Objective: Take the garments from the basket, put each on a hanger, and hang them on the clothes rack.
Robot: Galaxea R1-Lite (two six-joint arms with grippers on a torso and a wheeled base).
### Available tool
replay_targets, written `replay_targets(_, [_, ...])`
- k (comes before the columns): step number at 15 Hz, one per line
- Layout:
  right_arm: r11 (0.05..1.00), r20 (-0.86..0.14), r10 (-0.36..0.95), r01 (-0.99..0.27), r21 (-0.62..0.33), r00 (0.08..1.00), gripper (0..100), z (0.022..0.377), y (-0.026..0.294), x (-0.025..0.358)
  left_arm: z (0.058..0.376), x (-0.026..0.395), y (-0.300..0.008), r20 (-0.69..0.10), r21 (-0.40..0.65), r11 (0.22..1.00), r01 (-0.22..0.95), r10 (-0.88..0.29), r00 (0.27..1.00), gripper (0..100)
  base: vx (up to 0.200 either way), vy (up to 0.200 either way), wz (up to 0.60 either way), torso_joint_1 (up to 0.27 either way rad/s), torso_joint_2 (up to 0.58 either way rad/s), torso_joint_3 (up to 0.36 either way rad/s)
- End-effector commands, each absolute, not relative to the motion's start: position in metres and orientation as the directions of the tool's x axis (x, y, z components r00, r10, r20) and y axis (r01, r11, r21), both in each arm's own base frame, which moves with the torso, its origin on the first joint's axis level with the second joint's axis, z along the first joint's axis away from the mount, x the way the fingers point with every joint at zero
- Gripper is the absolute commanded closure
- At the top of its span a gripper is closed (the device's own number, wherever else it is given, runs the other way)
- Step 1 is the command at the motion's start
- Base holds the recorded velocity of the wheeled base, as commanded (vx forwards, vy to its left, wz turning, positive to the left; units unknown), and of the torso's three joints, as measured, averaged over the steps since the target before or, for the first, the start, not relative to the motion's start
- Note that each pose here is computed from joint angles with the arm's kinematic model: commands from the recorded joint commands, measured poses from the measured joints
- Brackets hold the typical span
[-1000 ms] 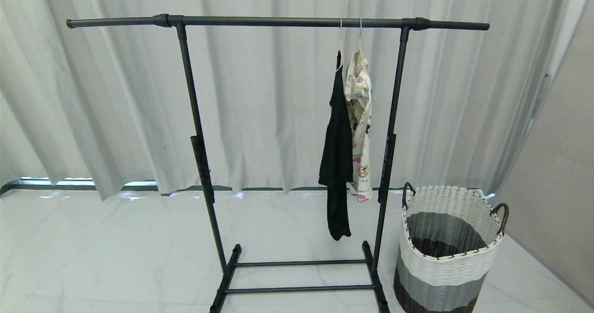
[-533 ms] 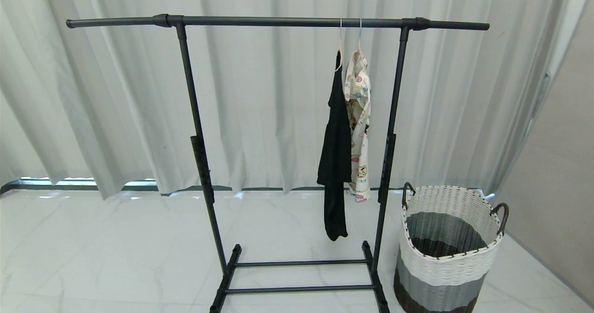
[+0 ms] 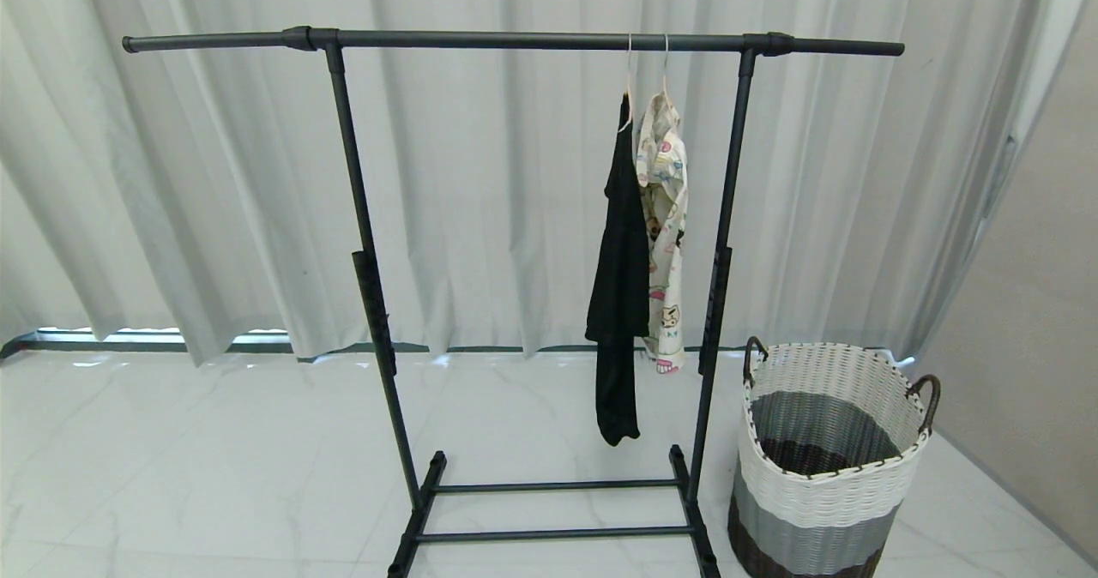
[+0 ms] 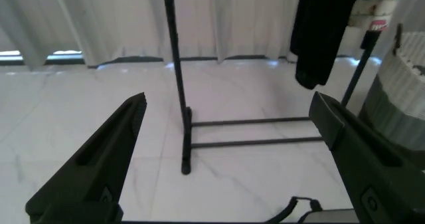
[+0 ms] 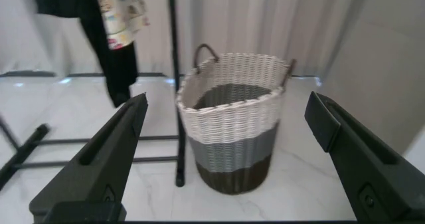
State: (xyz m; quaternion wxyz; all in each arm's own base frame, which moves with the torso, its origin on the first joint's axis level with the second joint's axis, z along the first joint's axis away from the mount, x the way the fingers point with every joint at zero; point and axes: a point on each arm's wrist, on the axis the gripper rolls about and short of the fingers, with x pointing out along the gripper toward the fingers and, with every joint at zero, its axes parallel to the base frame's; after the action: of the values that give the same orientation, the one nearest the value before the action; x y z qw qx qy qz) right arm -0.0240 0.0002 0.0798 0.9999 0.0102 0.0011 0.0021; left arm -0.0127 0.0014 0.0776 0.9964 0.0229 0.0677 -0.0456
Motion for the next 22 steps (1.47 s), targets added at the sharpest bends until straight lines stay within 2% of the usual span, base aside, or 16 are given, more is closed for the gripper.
replay_targets(1, [1.000,-0.006,-0.002,0.002,0.020,1.000,0,0.0804,0.0000,-0.0236,0.0774,-0.0132,0.0007,-0.133,0.029,0.999,0.028,-0.024,0.991,0,0.000,0.000,0.00,0.000,0.00,0.000])
replay_targets(3, [1.000,0.000,-0.002,0.002,0.021,1.000,0,0.0798,0.0000,-0.0241,0.0776,-0.0121,-0.0007,-0.147,0.033,0.996,-0.079,0.083,0.986,0,0.000,0.000,0.00,0.000,0.00,0.000])
replay_targets(6, [1.000,0.005,-0.017,0.017,0.022,1.000,0,0.0799,-0.0004,-0.0243,0.0770,-0.0156,-0.0011,-0.101,0.022,0.996,-0.084,0.085,0.991,0,0.000,0.000,0.00,0.000,0.00,0.000])
replay_targets(10, [0.996,0.009,0.087,-0.088,0.034,0.996,0,0.0799,0.0020,-0.0244,0.0770,-0.0157,-0.0010,-0.101,0.012,0.996,-0.085,0.085,0.991,0,0.000,0.000,0.00,0.000,0.00,0.000])
replay_targets(11, [0.997,0.014,0.074,-0.073,-0.006,0.997,0,0.0798,0.0017,-0.0242,0.0770,-0.0157,-0.0010,-0.101,0.012,0.996,-0.085,0.085,0.991,0,0.000,0.000,0.00,0.000,0.00,0.000])
replay_targets(12, [0.998,0.052,-0.005,0.008,-0.063,0.999,0,0.0810,-0.0001,-0.0228,0.0770,-0.0157,-0.0010,-0.101,0.012,0.996,-0.085,0.085,0.991,0,0.000,0.000,0.00,0.000,0.00,0.000])
replay_targets(13, [0.991,0.064,-0.110,0.115,-0.068,0.992,0,0.0823,-0.0025,-0.0230,0.0770,-0.0157,-0.0010,-0.101,0.012,0.996,-0.085,0.085,0.991,0,0.000,0.000,0.00,0.000,0.00,0.000])
replay_targets(15, [0.993,0.044,-0.113,0.112,0.034,0.993,0,0.0804,-0.0027,-0.0228,0.0770,-0.0157,-0.0010,-0.101,0.012,0.996,-0.085,0.085,0.991,0,0.000,0.000,0.00,0.000,0.00,0.000])
replay_targets(16, [0.992,-0.009,-0.081,0.082,0.097,0.997,0,0.0747,-0.0020,-0.0228,0.0770,-0.0157,-0.0010,-0.101,0.012,0.996,-0.085,0.085,0.991,0,0.000,0.000,0.00,0.000,0.00,0.000])
replay_targets(22, [0.992,-0.003,-0.086,0.086,0.096,0.996,0,0.0754,-0.0021,-0.0230,0.0770,-0.0157,-0.0010,-0.101,0.012,0.996,-0.085,0.085,0.991,0,0.000,0.000,0.00,0.000,0.00,0.000])
